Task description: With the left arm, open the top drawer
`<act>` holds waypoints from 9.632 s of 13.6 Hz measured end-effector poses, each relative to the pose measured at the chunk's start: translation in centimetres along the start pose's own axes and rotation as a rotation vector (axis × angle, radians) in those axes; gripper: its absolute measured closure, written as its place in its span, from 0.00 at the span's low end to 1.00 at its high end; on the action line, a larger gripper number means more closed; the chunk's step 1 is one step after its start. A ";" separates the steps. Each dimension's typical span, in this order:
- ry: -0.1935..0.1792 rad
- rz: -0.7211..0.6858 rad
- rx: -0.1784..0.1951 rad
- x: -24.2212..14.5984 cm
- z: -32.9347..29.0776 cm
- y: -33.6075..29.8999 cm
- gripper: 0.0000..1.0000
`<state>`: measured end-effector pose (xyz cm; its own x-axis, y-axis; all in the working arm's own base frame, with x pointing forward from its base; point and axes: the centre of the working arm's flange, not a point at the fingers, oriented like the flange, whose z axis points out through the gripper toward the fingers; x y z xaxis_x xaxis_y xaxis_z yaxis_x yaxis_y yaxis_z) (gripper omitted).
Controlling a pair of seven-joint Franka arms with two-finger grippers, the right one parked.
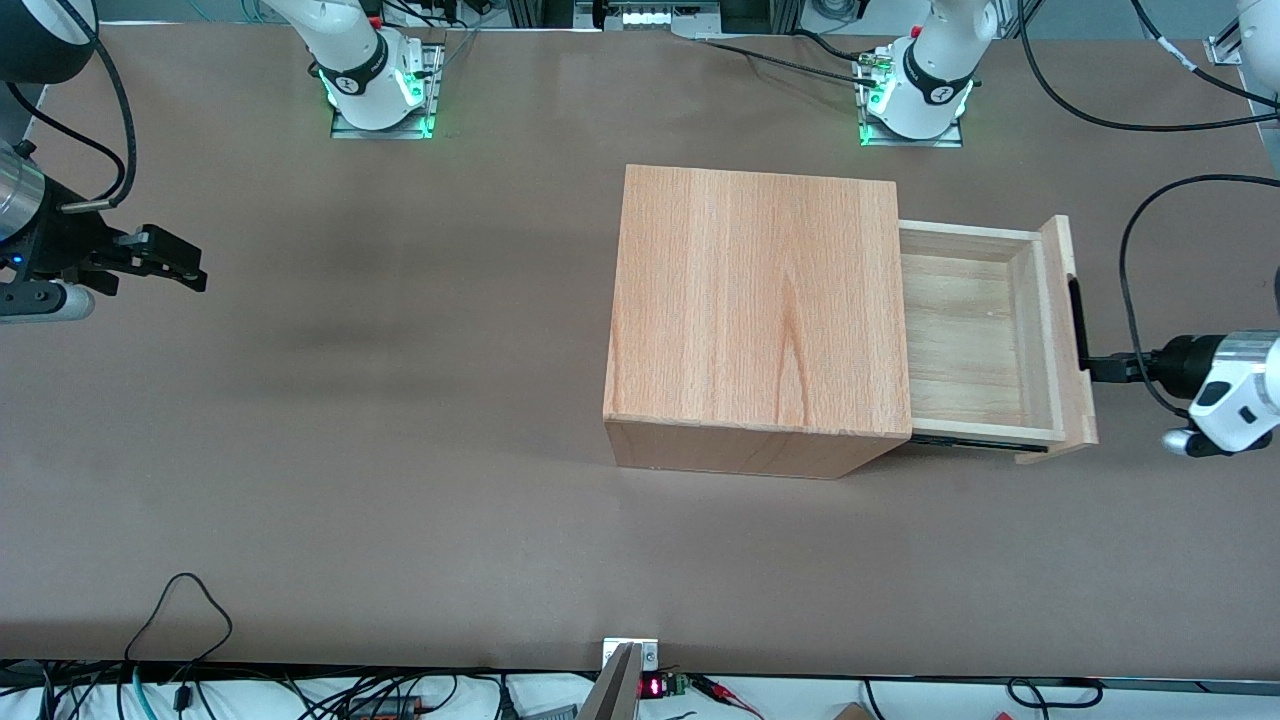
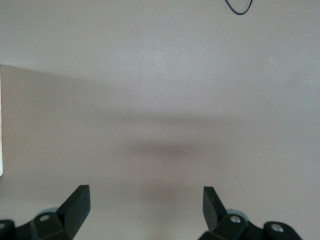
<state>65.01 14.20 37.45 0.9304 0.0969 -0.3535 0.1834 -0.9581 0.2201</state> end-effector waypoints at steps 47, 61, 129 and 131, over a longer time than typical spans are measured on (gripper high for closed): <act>0.074 0.008 -0.140 -1.3 -7.0 -3.0 0.00; 0.101 0.034 -0.051 -6.2 -13.9 2.8 0.00; 0.286 0.137 0.238 -18.7 -14.0 17.3 0.00; 0.287 0.137 0.239 -19.6 -14.6 17.4 0.00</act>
<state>54.55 -0.48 61.47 0.9982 0.0025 -0.0599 0.0035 -0.9998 0.0176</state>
